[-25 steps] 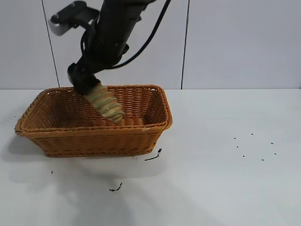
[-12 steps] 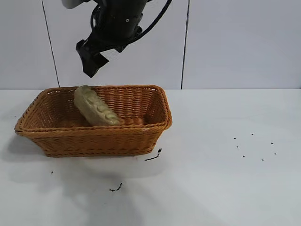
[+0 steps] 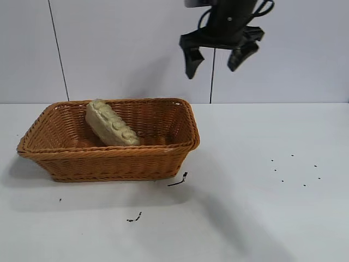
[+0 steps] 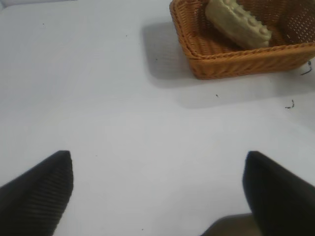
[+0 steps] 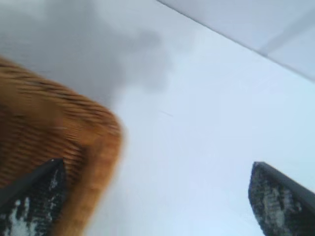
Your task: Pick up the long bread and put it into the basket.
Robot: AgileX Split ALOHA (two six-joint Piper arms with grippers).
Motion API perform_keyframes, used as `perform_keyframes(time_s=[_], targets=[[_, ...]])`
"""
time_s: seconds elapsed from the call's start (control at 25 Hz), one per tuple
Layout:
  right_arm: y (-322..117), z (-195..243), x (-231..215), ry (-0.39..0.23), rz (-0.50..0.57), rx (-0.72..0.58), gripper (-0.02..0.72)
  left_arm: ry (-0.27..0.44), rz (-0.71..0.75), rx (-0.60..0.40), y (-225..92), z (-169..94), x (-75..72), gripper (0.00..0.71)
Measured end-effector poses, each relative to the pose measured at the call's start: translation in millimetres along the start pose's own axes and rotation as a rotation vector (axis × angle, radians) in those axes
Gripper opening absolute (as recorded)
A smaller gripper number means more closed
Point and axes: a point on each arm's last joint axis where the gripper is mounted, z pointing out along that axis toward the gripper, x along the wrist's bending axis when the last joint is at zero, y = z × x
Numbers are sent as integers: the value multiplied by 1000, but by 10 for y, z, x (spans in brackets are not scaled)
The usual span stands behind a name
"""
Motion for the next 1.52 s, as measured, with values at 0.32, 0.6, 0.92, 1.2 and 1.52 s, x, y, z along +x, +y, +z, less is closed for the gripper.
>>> perform_keyframes(time_s=[0.32,0.6,0.92,1.2,1.52], targets=[[-90,-96,-326,-5,47,90,693,0,0,0,0,0,0,696],[-57,-406,-306,3,31,35,693,0,0,0,0,0,0,696],[-386,-1097,-283,2,31,2,693,0,0,0,0,0,0,696],[-1310,-1656,-231,3,24,60,693,0,0,0,0,0,0,696],[-2673,-1798,-155,10,21,147,693,0,0,0,0,0,0,696]])
